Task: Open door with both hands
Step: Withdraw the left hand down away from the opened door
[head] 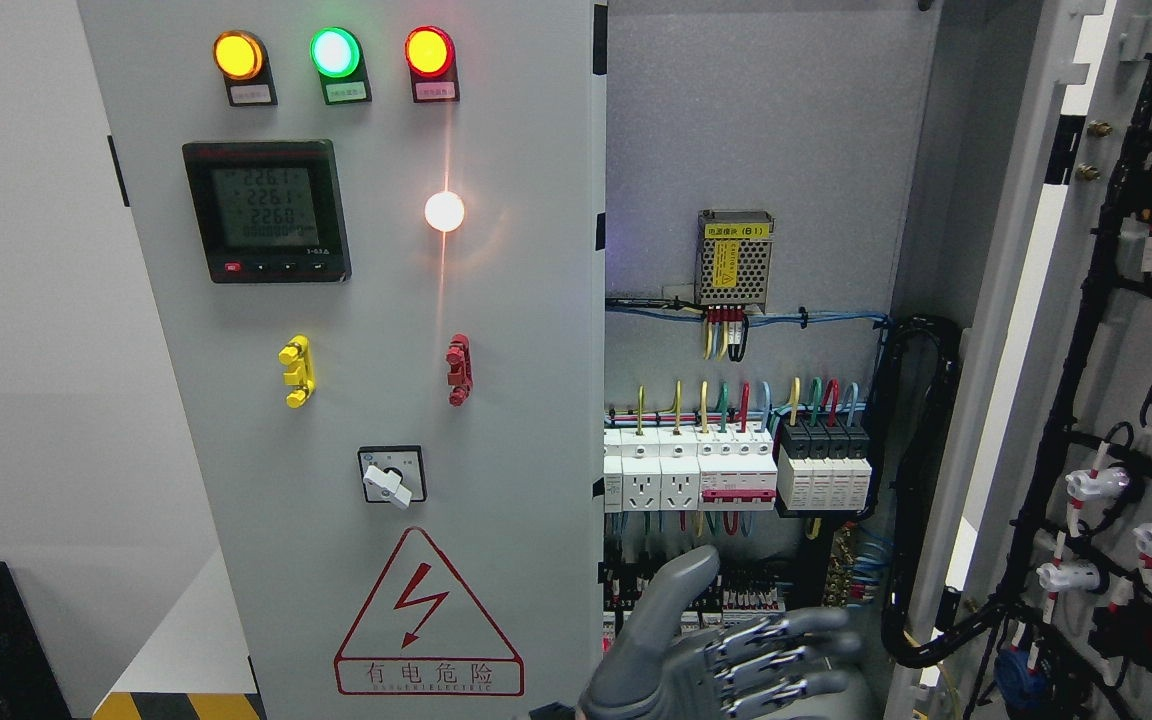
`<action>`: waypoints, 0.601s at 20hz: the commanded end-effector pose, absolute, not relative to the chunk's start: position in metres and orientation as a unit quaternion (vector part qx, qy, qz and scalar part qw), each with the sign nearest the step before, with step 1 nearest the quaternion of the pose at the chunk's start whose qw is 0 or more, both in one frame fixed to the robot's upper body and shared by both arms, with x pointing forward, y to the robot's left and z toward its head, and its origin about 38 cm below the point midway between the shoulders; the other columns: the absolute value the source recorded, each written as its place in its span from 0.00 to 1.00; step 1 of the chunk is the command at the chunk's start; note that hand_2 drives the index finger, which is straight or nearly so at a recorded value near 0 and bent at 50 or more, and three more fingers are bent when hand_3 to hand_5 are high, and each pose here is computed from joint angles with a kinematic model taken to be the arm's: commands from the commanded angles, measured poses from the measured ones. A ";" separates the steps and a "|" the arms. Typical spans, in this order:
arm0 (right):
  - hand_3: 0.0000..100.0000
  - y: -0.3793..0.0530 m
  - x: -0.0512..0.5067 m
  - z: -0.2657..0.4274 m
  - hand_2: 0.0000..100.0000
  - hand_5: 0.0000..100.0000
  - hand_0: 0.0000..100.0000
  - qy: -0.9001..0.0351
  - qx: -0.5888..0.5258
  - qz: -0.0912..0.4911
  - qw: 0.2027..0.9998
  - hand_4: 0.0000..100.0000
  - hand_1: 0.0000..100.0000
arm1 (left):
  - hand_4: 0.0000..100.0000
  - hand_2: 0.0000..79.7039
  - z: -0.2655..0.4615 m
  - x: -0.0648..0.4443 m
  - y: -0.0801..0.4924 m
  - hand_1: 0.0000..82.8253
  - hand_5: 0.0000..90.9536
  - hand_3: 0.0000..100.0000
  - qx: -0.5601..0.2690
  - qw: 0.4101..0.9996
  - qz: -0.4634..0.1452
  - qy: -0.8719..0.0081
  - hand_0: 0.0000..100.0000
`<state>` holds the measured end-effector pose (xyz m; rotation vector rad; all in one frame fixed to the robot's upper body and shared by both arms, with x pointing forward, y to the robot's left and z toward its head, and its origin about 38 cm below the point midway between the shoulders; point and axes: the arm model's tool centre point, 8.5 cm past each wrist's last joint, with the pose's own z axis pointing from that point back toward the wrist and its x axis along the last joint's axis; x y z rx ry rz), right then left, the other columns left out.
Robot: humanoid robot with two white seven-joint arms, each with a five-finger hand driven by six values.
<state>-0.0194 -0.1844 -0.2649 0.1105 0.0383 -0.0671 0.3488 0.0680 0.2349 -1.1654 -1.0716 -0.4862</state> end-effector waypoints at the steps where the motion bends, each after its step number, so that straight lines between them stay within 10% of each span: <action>1: 0.00 -0.188 -0.016 -0.265 0.00 0.00 0.19 0.011 0.052 -0.035 0.998 0.00 0.00 | 0.00 0.00 0.142 0.315 0.157 0.00 0.00 0.00 -0.437 0.775 -0.152 -0.431 0.00; 12: 0.00 -0.193 -0.017 -0.265 0.00 0.00 0.19 -0.005 0.045 -0.037 0.998 0.00 0.00 | 0.00 0.00 0.008 0.258 0.231 0.00 0.00 0.00 -0.326 0.861 -0.022 -0.390 0.00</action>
